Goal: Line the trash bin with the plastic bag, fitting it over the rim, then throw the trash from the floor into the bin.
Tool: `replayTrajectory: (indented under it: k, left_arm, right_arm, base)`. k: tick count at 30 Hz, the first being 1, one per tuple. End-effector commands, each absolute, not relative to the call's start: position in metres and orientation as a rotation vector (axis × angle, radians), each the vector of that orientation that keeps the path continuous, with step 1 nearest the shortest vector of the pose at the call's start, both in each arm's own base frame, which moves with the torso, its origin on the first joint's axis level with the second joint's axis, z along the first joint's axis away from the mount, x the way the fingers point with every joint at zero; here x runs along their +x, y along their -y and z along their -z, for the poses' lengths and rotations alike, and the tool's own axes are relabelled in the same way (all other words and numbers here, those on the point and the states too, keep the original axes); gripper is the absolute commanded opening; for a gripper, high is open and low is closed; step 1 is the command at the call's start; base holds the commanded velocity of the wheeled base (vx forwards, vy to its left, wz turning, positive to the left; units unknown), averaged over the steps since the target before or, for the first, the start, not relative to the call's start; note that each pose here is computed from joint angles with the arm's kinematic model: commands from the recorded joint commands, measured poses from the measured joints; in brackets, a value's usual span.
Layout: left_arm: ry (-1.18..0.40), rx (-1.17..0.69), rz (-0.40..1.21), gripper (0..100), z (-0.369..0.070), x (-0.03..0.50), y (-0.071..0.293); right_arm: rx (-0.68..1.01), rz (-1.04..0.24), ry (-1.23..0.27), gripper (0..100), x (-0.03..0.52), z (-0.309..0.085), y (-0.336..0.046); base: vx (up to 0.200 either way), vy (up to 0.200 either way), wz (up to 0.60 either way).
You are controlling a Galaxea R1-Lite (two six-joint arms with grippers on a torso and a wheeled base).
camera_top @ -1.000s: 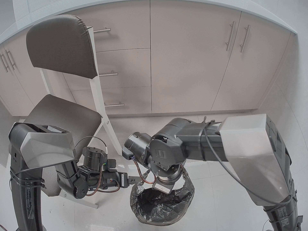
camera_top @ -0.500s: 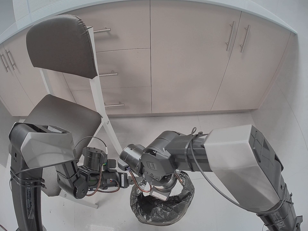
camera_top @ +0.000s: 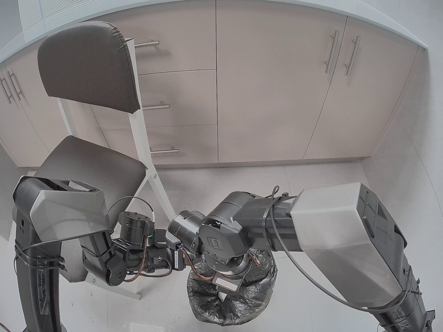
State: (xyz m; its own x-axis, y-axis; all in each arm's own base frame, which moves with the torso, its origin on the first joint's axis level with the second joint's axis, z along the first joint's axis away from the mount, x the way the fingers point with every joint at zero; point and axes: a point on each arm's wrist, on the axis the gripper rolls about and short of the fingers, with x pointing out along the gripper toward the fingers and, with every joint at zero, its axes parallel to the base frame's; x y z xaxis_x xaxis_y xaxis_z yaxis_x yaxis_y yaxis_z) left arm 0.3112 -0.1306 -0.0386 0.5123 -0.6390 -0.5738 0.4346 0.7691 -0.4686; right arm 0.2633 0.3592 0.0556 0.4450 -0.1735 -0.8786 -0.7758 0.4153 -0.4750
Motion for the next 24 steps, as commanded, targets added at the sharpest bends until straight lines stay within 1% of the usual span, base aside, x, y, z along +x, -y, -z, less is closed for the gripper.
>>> replayTrajectory:
  k: [1,8,10,14,18,21,23,24]
  left_arm:
    - [-0.804,-0.281,0.656,100,0.039,0.311,0.130]
    - [-0.805,-0.281,0.655,100,0.039,0.311,0.130]
    - [-0.805,-0.281,0.655,100,0.039,0.311,0.130]
    - [-0.805,-0.280,0.656,100,0.039,0.311,0.130]
    - [-0.805,-0.280,0.656,100,0.039,0.311,0.130]
    - [-0.805,-0.285,0.654,100,0.038,0.311,0.130]
    - [-0.805,-0.288,0.650,100,0.038,0.311,0.130]
    - [-0.807,-0.300,0.645,100,0.037,0.310,0.130]
  right_arm:
    - [-1.104,-0.486,-1.059,100,0.262,-0.062,-0.359]
    - [-1.122,-0.443,-1.041,100,0.263,-0.062,-0.358]
    - [-1.114,-0.422,-1.060,100,0.268,-0.055,-0.356]
    - [-1.117,-0.414,-1.073,100,0.271,-0.049,-0.354]
    - [-1.114,-0.413,-1.072,100,0.272,-0.050,-0.354]
    - [-1.090,-0.403,-1.061,100,0.272,-0.057,-0.353]
    - [-1.069,-0.402,-1.034,100,0.273,-0.074,-0.348]
    - [-1.057,-0.407,-0.998,100,0.274,-0.095,-0.343]
  base:
    - [0.000,0.000,0.00]
    - [0.000,0.000,0.00]
    - [0.000,0.000,0.00]
    - [0.000,0.000,0.00]
    - [0.000,0.000,0.00]
    - [0.000,0.000,0.00]
    - [0.000,0.000,0.00]
    - [0.000,0.000,0.00]
